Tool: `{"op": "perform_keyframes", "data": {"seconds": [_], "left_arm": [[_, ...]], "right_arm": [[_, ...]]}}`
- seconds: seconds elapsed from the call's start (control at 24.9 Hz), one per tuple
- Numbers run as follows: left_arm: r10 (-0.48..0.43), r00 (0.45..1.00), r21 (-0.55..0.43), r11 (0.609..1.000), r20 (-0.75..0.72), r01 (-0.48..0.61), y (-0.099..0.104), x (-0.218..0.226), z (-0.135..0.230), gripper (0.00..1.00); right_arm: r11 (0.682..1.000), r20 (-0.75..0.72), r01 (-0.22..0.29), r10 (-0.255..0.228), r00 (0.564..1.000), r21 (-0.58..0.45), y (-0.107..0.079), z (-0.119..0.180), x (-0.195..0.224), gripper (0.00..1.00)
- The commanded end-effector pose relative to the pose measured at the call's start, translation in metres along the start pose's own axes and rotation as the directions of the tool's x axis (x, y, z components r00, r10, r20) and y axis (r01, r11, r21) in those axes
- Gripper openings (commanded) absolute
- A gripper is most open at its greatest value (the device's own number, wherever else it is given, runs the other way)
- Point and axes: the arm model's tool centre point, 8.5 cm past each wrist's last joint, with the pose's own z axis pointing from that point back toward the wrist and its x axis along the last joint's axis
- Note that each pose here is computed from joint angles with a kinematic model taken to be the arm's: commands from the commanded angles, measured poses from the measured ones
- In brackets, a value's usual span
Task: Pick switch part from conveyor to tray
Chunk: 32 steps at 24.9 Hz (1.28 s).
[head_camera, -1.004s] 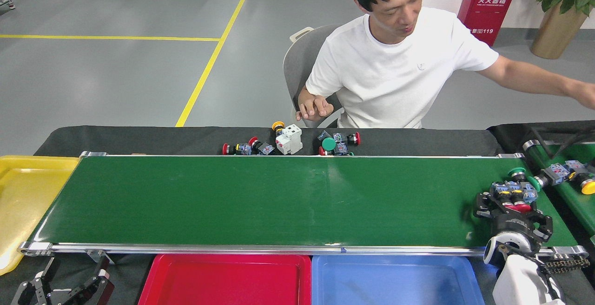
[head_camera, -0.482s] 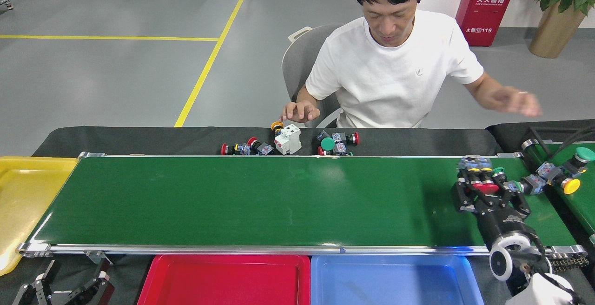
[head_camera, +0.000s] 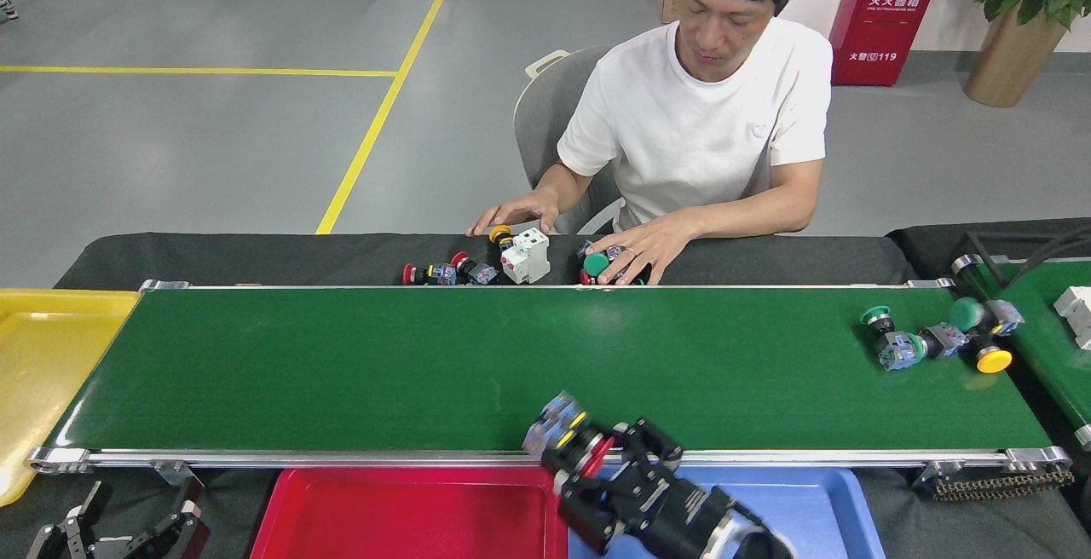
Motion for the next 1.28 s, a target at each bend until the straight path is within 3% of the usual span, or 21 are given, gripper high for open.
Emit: {"op": "perform_keyframes", "data": {"seconds": [0.0,0.28,0.36,0.48,0.6,0.76,0.92,0.96,1.08,1.24], "left_arm": [[-0.017,1.000,0.023,1.000,-0.007,0.017,0.009,-0.005,-0.003,1.00],[-0.022,1.000,0.029,0.999,-0.004,0.022,0.011,-0.004,-0.003,1.00],[-0.020,1.000,0.026,0.999,-0.003,0.021,0.010,-0.004,-0.003,1.00],[-0.025,1.000,0.024,0.999,-0.002,0.025,0.010,-0.004,-0.003,1.00],[-0.027,1.000,0.025,0.999,-0.003,0.027,0.011,-0.004,-0.004,1.00],[-0.040,0.999,0.023,0.999,-0.003,0.041,0.012,-0.006,-0.005,1.00],[-0.062,0.998,0.009,0.998,-0.007,0.062,0.009,-0.007,-0.004,1.00],[-0.066,0.998,0.006,0.998,-0.009,0.066,0.009,-0.007,-0.004,1.00],[-0.067,0.998,0.006,0.998,-0.008,0.067,0.009,-0.007,-0.004,1.00],[-0.067,0.998,0.004,0.998,-0.010,0.067,0.008,-0.008,-0.003,1.00]], "right_arm": [[0.999,-0.019,0.005,-0.005,1.000,-0.034,-0.011,-0.007,0.005,0.95],[0.997,0.002,-0.016,0.016,1.000,-0.072,-0.031,-0.011,0.015,0.96],[0.993,-0.030,-0.031,0.028,0.999,-0.117,-0.048,-0.007,0.011,0.96],[0.976,-0.201,-0.056,0.012,0.980,-0.212,-0.085,0.009,-0.026,0.94],[0.951,-0.388,-0.103,-0.019,0.922,-0.291,-0.116,0.040,-0.075,0.91],[0.922,-0.580,-0.220,-0.006,0.814,-0.319,-0.130,0.089,-0.118,0.89],[0.888,-0.723,-0.323,-0.015,0.690,-0.327,-0.111,0.147,-0.139,0.95],[0.888,-0.746,-0.328,-0.025,0.665,-0.323,-0.096,0.163,-0.140,0.95],[0.915,-0.764,-0.304,-0.008,0.645,-0.266,-0.064,0.187,-0.132,0.95],[0.921,-0.776,-0.294,-0.014,0.631,-0.256,-0.056,0.197,-0.126,0.95]]}}
